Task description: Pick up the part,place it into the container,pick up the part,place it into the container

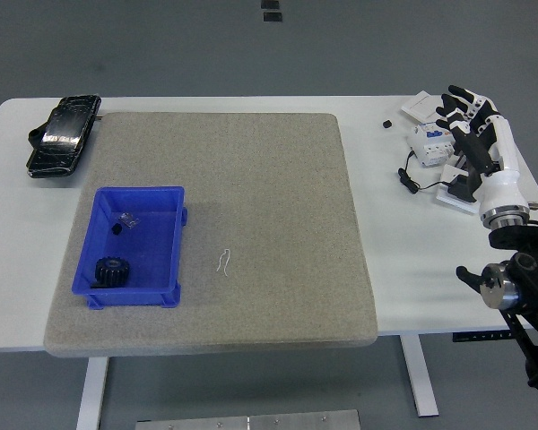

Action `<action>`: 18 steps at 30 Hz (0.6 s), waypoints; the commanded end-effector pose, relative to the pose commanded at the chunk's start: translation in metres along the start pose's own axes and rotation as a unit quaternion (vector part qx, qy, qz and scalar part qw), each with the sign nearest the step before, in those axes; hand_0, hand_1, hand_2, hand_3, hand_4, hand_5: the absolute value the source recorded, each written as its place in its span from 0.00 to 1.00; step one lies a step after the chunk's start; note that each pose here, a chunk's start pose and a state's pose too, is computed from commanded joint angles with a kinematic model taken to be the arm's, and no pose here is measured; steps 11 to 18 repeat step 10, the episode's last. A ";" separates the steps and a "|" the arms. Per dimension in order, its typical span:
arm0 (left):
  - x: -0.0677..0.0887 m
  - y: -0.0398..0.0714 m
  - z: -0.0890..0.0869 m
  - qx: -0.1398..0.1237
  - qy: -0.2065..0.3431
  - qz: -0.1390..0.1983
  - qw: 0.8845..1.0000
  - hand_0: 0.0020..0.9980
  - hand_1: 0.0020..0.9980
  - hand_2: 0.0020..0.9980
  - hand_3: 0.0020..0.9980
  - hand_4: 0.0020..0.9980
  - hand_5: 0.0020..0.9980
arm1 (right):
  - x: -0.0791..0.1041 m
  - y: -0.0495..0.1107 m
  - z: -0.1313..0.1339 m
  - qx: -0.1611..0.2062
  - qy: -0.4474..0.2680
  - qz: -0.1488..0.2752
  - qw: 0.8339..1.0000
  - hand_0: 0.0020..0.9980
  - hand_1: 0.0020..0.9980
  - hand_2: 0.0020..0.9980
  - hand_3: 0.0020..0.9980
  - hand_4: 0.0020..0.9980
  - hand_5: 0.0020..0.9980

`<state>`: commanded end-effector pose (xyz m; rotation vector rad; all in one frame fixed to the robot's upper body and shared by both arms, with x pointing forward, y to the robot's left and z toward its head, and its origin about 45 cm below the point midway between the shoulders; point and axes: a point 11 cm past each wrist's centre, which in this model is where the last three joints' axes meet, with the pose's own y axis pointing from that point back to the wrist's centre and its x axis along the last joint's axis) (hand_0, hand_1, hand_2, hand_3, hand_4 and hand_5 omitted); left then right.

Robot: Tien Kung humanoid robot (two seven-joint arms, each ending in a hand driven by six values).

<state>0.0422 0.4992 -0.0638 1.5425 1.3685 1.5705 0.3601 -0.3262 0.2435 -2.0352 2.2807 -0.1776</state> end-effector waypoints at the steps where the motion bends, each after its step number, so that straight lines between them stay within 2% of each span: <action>1: 0.000 0.000 0.000 0.000 0.000 0.000 1.000 0.75 0.72 0.72 0.63 0.68 0.39 | 0.000 0.000 0.000 0.000 0.000 0.000 1.000 0.71 0.72 0.75 0.71 0.79 0.47; 2: 0.000 0.000 0.000 0.000 0.000 0.000 1.000 0.75 0.72 0.72 0.63 0.68 0.39 | 0.001 0.000 -0.001 0.001 -0.001 0.000 1.000 0.72 0.71 0.75 0.71 0.79 0.51; 18: 0.000 0.000 0.001 0.000 0.001 0.001 1.000 0.75 0.72 0.72 0.63 0.68 0.39 | 0.000 -0.001 -0.002 0.001 -0.008 -0.004 1.000 0.72 0.71 0.75 0.72 0.80 0.51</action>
